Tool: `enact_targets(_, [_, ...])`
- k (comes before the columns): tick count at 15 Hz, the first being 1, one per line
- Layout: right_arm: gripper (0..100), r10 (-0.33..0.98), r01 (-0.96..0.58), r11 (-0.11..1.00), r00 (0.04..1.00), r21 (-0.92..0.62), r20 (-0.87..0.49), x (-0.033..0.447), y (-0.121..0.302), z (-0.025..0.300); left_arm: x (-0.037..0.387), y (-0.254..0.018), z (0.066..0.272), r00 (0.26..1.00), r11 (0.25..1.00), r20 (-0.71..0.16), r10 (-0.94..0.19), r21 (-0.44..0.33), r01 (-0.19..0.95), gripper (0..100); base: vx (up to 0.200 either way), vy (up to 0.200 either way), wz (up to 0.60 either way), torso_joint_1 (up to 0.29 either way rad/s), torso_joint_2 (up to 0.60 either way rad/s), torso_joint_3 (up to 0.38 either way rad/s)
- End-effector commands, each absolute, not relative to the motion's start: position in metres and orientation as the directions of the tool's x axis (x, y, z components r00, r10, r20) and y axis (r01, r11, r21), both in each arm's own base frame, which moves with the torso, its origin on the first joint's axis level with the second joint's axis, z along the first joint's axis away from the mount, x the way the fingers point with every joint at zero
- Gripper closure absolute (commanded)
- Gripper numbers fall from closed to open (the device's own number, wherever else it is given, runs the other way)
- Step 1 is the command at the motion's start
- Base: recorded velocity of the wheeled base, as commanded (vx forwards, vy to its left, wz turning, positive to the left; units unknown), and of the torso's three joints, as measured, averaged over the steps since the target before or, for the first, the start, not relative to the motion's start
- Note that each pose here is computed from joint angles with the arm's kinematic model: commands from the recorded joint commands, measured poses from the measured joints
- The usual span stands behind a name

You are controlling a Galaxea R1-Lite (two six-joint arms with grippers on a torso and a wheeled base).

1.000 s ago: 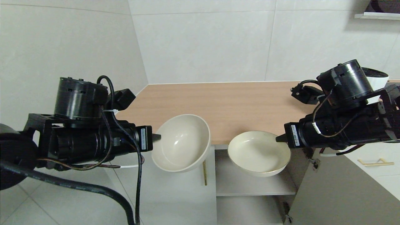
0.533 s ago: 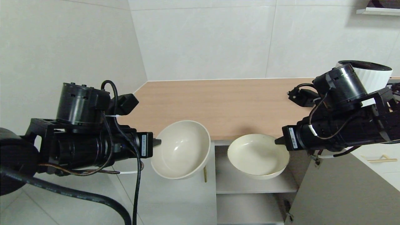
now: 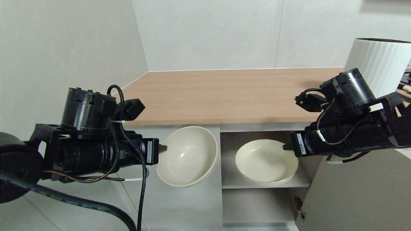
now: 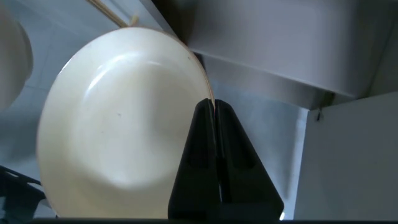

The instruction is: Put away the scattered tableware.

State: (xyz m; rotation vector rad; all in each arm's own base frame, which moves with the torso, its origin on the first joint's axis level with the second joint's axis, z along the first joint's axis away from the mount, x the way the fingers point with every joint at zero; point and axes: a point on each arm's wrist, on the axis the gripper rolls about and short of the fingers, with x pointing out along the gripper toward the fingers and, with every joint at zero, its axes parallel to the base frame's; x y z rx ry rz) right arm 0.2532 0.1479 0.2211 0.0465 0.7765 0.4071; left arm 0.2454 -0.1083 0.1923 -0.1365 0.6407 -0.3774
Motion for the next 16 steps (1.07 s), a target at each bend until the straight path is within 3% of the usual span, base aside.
enact_targets(1, [100,0.371,-0.340,0.922,0.635,0.186,-0.677,0.255,0.149,0.219,0.247,-0.109,0.191,0.734,0.924,-0.561,-0.382,-0.238,0.299,100,0.000,0.000,0.00,-0.163,0.46,0.290])
enact_targets(7, [100,0.368,-0.339,0.923,0.630,0.185,-0.684,0.256,0.150,0.216,0.247,-0.109,0.191,0.734,0.924,-0.561,-0.382,-0.238,0.299,100,0.000,0.000,0.00,-0.110,0.39,0.273])
enact_targets(12, [100,0.362,-0.337,0.924,0.617,0.181,-0.698,0.259,0.152,0.210,0.247,-0.109,0.190,0.733,0.924,-0.564,-0.381,-0.238,0.298,100,0.000,0.000,0.00,-0.008,0.04,0.018])
enact_targets(16, [100,0.329,-0.374,0.918,0.538,0.130,-0.776,0.267,0.173,0.176,0.247,-0.109,0.190,0.734,0.924,-0.562,-0.382,-0.238,0.299,100,0.000,0.000,0.00,0.000,0.00,0.000])
